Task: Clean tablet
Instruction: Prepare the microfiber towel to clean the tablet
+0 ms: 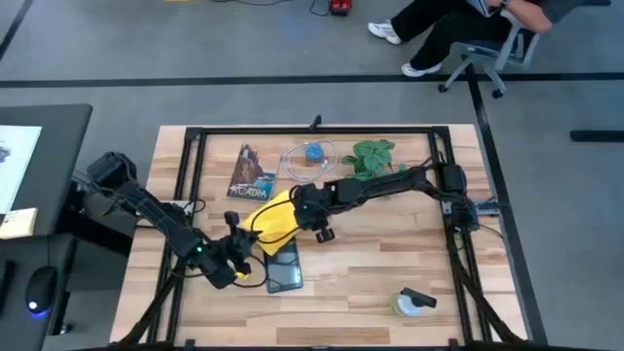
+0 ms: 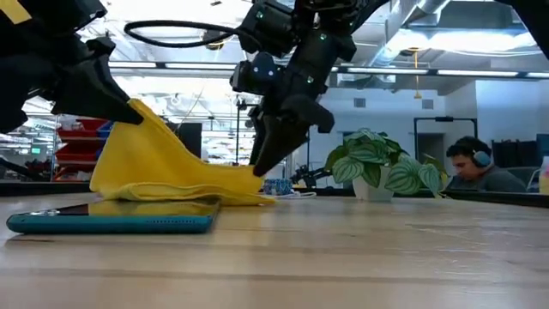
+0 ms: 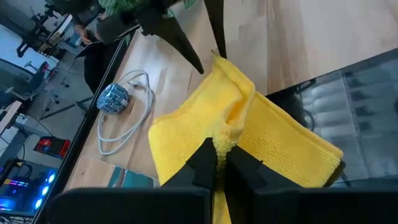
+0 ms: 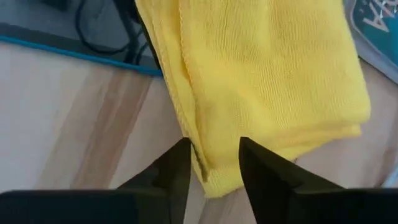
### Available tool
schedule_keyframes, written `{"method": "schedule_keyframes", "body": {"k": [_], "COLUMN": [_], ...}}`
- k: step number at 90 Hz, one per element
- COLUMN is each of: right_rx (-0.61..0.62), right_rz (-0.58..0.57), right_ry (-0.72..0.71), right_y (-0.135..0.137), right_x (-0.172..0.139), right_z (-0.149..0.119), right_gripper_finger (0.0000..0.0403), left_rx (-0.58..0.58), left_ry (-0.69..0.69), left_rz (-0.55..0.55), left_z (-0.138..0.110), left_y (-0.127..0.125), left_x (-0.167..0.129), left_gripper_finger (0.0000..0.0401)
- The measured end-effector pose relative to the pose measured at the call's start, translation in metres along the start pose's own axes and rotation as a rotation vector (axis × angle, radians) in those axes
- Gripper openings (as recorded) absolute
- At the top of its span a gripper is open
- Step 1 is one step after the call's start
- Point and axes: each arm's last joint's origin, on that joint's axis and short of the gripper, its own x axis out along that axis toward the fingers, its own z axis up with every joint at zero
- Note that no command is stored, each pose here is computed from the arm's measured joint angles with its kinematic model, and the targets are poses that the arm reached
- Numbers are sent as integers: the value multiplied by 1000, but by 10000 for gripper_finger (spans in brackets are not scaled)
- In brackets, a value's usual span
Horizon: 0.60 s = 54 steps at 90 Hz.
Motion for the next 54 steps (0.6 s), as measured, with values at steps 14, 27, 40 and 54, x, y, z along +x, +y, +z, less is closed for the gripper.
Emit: {"method": "schedule_keyframes", "body": {"k": [14,27,40,54], "right_rx": [3,-48,-114,-130], "right_rz": [-4,11,10,-37], "right_ry": [-3,-26,-65,-18], "right_y": [-2,3,14,17], "right_x": [0,0,9,23], "right_z": [0,4,11,7], "right_gripper_finger": [111,116,162,201], "left_rx": [-8,-9,-12,-16], "left_ry": [0,0,0,0], "left_rz": [0,0,0,0], "left_z": [0,0,0,0], "left_y": [0,0,0,0], "left_x": [0,0,0,0], "left_gripper_finger": [0,0,0,0]}}
